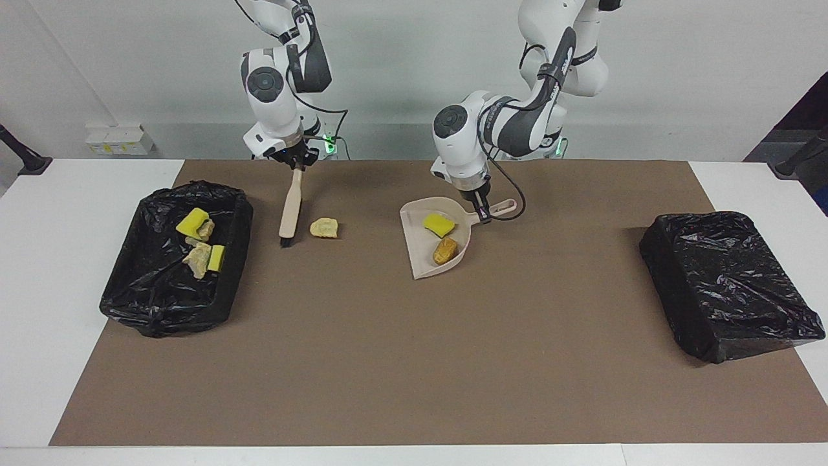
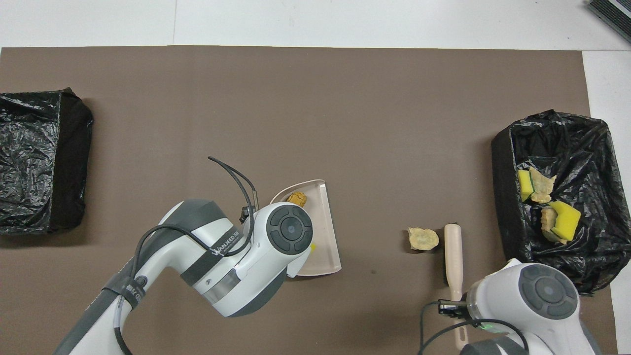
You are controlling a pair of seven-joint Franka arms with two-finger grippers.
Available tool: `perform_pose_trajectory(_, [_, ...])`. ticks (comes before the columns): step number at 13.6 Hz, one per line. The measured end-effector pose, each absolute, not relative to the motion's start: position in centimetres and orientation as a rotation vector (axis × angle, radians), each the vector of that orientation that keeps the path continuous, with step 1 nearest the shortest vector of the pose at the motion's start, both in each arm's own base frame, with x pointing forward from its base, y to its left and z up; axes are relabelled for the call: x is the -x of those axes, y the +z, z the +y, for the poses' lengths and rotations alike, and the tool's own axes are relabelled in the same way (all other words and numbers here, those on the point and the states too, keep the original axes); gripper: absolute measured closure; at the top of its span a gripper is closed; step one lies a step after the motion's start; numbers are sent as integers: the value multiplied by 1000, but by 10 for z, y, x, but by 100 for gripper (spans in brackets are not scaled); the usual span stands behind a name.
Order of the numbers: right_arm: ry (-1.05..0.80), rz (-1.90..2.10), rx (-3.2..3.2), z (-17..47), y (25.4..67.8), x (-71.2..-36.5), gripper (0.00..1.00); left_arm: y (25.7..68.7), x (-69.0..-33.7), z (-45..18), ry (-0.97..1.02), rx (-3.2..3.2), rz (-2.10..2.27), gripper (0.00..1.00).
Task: Sweep and dump trash in bin
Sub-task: 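Brush the last crust into the dustpan with the right gripper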
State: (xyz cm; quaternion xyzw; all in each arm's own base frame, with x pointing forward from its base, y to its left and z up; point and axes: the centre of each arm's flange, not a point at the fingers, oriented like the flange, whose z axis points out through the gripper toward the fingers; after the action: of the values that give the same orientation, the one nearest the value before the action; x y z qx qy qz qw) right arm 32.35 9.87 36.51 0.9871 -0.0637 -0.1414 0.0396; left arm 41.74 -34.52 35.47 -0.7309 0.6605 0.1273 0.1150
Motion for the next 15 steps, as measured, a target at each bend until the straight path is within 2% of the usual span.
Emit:
perform_pose_trajectory(3, [-372, -164, -3046, 132, 348, -326, 74, 354, -419, -343, 374, 2146, 1932, 69])
perform_pose_trajectory(6, [-390, -174, -3130, 167, 349, -341, 74, 353, -420, -341, 377, 2150, 1928, 69])
perform_pose_trajectory(11, [-462, -149, -3242, 243, 356, -353, 74, 353, -423, -339, 360, 2159, 1925, 69])
perform_pose_trajectory(15, [-595, -219, -3461, 275, 358, -361, 74, 352, -432, -333, 309, 2179, 1923, 69])
